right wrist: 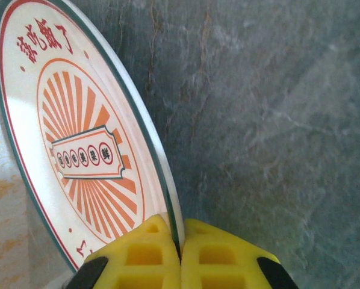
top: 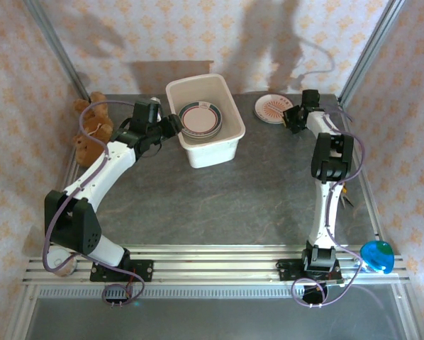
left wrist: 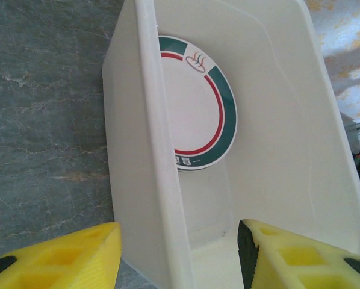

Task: Place the plates into the plastic bin on the countertop

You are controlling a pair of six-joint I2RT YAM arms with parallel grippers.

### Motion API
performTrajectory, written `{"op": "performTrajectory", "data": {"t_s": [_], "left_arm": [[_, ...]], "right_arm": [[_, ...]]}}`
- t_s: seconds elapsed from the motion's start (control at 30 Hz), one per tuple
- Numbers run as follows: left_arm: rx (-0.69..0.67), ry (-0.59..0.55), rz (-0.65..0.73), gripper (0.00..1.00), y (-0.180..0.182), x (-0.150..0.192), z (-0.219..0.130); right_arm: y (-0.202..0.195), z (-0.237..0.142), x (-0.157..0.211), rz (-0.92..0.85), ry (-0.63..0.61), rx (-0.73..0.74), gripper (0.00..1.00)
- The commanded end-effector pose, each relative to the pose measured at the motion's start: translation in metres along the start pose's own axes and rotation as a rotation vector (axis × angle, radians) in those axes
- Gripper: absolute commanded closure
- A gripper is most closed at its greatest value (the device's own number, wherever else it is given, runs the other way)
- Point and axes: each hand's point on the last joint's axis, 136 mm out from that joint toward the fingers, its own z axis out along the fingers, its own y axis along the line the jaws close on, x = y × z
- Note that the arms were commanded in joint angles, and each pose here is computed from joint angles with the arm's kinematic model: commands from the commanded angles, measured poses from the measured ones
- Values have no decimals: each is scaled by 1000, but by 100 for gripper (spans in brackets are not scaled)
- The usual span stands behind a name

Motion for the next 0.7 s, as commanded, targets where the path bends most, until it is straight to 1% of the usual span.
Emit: {"op": "performTrajectory", "data": {"t_s": [0.0, 0.2, 0.37, 0.5, 0.67], "left_arm": [[15, -26, 39, 46, -9, -9, -15], [32, -34, 48, 46, -7, -8, -25], [51, -35, 52, 46, -6, -4, -32], [73, -38, 55, 46, -8, -3, -37], [99, -33, 58, 46, -11, -1, -41]], "right_arm": [[-8, -17, 11, 3, -17, 41, 100], [-12, -38, 26, 10, -28, 15, 100], [-10, -63, 35, 16, -56, -35, 100], [1, -88, 42, 10, -86, -86, 100], [27, -123, 57, -14, -137, -184, 100]]}}
